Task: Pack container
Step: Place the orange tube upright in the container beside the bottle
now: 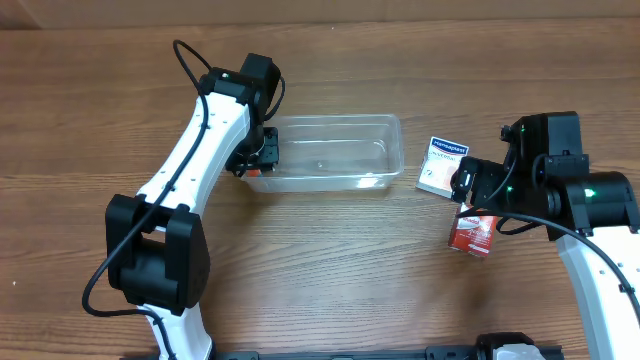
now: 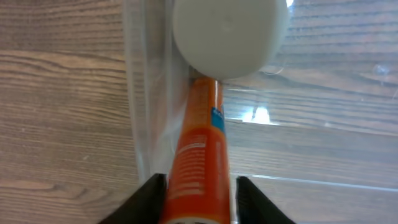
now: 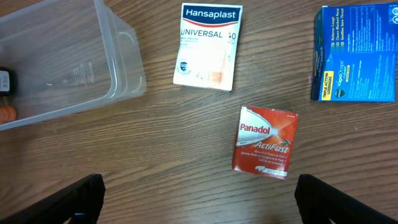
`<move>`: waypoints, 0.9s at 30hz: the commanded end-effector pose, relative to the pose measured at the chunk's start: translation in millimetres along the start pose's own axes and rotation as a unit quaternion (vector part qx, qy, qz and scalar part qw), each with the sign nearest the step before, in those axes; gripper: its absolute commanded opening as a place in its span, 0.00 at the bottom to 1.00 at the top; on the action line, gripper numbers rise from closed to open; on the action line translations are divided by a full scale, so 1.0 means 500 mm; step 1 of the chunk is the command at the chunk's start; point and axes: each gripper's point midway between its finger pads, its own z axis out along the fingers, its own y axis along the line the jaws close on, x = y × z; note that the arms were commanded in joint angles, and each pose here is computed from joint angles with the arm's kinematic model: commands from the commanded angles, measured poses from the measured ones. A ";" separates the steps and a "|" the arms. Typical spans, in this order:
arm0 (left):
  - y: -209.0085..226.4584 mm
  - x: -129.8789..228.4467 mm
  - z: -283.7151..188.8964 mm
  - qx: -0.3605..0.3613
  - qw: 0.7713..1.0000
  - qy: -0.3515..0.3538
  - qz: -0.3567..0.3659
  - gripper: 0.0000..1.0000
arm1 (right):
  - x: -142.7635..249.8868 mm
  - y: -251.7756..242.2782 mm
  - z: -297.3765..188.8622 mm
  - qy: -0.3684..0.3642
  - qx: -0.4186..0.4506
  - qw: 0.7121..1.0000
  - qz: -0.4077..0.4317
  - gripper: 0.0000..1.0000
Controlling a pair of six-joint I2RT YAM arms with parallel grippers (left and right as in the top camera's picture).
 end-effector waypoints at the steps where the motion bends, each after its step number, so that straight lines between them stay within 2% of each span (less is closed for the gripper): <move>1: -0.002 0.004 0.007 -0.001 1.000 0.007 0.005 0.54 | -0.019 0.004 -0.016 -0.018 -0.002 1.000 -0.001 1.00; 7: 0.000 -0.004 -0.044 0.004 1.000 -0.008 0.004 0.55 | -0.019 0.003 -0.016 -0.018 -0.002 1.000 -0.001 1.00; 14: 0.024 -0.021 -0.250 0.029 0.993 -0.115 -0.008 0.57 | -0.019 0.003 -0.016 -0.018 -0.002 1.000 -0.001 1.00; 16: 0.038 0.003 -0.301 0.037 0.990 -0.138 -0.011 0.63 | -0.016 0.002 -0.016 -0.015 0.000 1.000 -0.001 1.00; 18: 0.060 0.047 -0.345 0.041 0.988 -0.148 -0.013 0.78 | -0.004 -0.006 -0.015 -0.003 0.009 1.000 0.001 1.00; 21: 0.095 0.115 -0.379 0.030 0.989 -0.141 -0.019 0.80 | -0.001 -0.004 -0.019 -0.001 0.009 1.000 0.015 1.00; 22: 0.112 0.130 -0.388 0.017 0.989 -0.144 -0.028 0.81 | -0.007 0.001 -0.026 -0.007 0.006 1.000 0.013 1.00; 23: 0.116 0.142 -0.395 0.021 0.988 -0.149 -0.025 0.90 | -0.018 0.010 -0.038 -0.018 0.001 1.000 0.010 1.00; 26: 0.128 0.172 -0.409 0.028 0.986 -0.163 -0.030 0.93 | -0.066 0.013 -0.084 -0.072 0.023 0.997 0.018 1.00; 27: 0.134 0.185 -0.411 0.029 0.985 -0.166 -0.033 1.00 | -0.093 0.012 -0.106 -0.095 0.034 0.995 0.018 1.00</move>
